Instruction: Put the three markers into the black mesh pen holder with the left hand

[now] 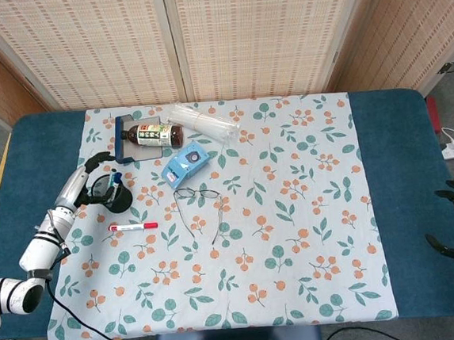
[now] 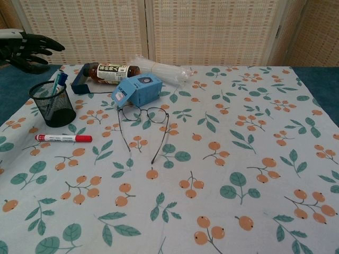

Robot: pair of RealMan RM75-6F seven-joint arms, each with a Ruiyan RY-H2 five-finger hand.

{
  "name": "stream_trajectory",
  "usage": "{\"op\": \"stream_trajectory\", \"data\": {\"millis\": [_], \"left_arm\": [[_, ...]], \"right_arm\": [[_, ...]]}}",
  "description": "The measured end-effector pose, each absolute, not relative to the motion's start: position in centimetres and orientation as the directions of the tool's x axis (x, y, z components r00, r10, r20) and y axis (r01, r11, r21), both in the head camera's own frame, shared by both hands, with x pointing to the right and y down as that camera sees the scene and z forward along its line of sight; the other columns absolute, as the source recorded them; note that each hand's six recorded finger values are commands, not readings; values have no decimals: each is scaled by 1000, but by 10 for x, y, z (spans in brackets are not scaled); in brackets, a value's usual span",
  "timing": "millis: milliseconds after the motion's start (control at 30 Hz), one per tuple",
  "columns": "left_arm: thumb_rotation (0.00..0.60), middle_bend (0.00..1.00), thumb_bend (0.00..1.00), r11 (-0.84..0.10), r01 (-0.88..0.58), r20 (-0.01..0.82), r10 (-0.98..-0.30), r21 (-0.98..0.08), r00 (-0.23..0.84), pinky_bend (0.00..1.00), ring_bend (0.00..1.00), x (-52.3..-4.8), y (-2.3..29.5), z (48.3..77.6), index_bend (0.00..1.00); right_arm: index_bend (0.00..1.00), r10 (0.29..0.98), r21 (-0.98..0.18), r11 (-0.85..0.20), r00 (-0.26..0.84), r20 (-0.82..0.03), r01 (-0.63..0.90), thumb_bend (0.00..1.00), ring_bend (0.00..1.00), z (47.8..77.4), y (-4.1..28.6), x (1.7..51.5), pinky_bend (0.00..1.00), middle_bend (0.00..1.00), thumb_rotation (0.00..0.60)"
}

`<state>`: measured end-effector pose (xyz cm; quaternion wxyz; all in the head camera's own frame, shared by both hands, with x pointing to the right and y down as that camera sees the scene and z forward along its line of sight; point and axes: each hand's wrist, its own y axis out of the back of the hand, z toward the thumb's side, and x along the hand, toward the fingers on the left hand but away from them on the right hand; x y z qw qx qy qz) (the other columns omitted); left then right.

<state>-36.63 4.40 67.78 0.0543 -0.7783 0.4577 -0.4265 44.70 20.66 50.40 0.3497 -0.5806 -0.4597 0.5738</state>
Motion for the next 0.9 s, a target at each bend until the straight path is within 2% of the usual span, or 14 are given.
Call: {"op": "stream_trajectory", "data": {"millis": [100,233,333,500,600,767,900], "left_arm": [[600,234,402,-570,-646,579,-781,-508,234,168,65,-362,49,667,266],[600,306,399,-536,-589,508,-829,-605,233,198,137,-354,66,649,286],[600,309,397,-486,-501,438,-872,-716,220,198,143,-342,87,632,306],[600,313,395,-355,-267,328,-934,-896,142,198,143,-325,137,610,320],[600,319,396,-325,-153,316,-946,-933,76,199,143,-312,175,609,327],[600,323,397,-352,-91,352,-936,-931,17,195,143,-269,232,626,331],[600,325,397,-342,3,342,-940,-940,16,194,144,-243,251,638,332]], "right_arm": [[264,935,-935,-331,-86,-343,132,99,259,504,206,448,163,144,600],[264,936,-936,-325,-94,-338,133,98,259,503,206,451,163,144,600],[264,937,-937,-323,-92,-336,134,98,259,502,206,450,163,144,600],[264,942,-938,-317,-73,-329,137,98,259,499,207,444,163,144,600],[264,945,-941,-309,-69,-321,139,99,259,496,208,443,163,144,600],[264,944,-941,-310,-76,-322,137,98,259,495,208,445,163,144,600],[264,943,-940,-313,-74,-325,140,98,259,496,208,445,163,144,600]]}}
